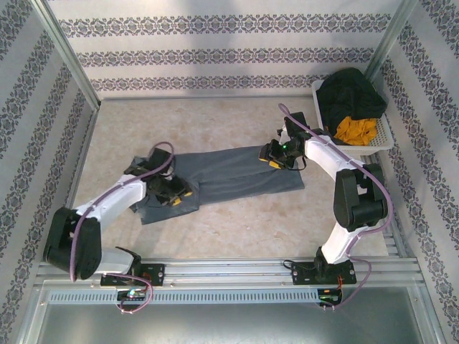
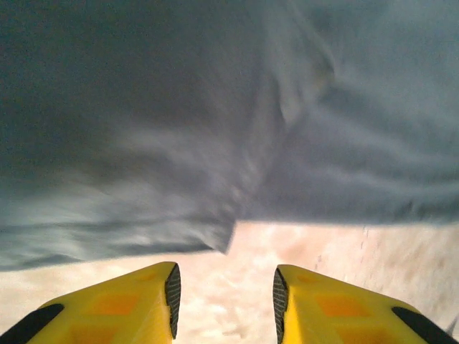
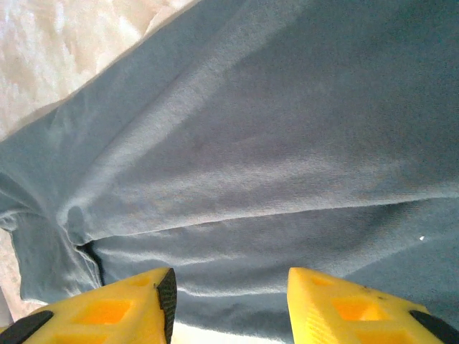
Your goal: Fold and stack the t-shirts
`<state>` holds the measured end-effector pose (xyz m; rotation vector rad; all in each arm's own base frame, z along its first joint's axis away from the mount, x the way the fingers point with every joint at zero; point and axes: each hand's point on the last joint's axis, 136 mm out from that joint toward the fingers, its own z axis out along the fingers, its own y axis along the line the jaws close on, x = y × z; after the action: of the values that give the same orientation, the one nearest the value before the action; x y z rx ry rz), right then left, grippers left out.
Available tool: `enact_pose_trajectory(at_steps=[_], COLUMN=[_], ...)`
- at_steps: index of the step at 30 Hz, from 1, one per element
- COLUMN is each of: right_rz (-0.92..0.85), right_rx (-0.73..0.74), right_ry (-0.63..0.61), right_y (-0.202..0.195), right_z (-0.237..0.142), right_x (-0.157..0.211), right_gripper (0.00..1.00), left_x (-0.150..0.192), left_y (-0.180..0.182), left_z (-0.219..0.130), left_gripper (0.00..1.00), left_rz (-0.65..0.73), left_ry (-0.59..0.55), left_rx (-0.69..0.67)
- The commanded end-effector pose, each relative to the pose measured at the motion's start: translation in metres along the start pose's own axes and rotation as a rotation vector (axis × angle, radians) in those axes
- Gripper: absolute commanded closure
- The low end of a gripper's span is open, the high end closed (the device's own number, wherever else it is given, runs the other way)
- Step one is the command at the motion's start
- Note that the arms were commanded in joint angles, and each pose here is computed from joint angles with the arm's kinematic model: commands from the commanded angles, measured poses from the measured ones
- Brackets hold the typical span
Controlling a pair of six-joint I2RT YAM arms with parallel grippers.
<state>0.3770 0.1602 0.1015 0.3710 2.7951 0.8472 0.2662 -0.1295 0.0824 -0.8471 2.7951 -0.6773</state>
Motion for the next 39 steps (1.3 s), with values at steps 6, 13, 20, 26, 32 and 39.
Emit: enact_pose_trajectory(at_steps=[6, 13, 20, 26, 32, 39], right_rz=[-0.046, -0.053, -0.050, -0.043, -0.038, -0.040], right_rx=[-0.088, -0.096, -0.095, -0.097, -0.096, -0.097], right_ry=[-0.016, -0.019, -0.020, -0.020, -0.012, -0.012], right_y=[0.017, 0.022, 0.022, 0.022, 0.022, 0.024], right_z=[-0.012, -0.015, -0.016, -0.015, -0.013, -0.013], right_x=[0.007, 0.007, 0.007, 0.006, 0.007, 0.008], right_gripper=[0.54, 0.54, 0.53, 0.54, 0.54, 0.54], left_x=[-0.077, -0.085, -0.084, -0.077, -0.072, -0.071], left_y=[0.090, 0.123, 0.134, 0.145, 0.143, 0.131], left_z=[-0.033, -0.031, -0.015, -0.014, -0.008, -0.013], left_gripper=[0.63, 0.60, 0.59, 0.60, 0.60, 0.68], left_rz=[-0.238, -0.226, -0.195, -0.162, -0.160, -0.150], left_ry=[-0.184, -0.158, -0.133, -0.124, -0.107, -0.118], left_rx=[-0.118, -0.180, -0.196, -0.242, -0.210, -0.155])
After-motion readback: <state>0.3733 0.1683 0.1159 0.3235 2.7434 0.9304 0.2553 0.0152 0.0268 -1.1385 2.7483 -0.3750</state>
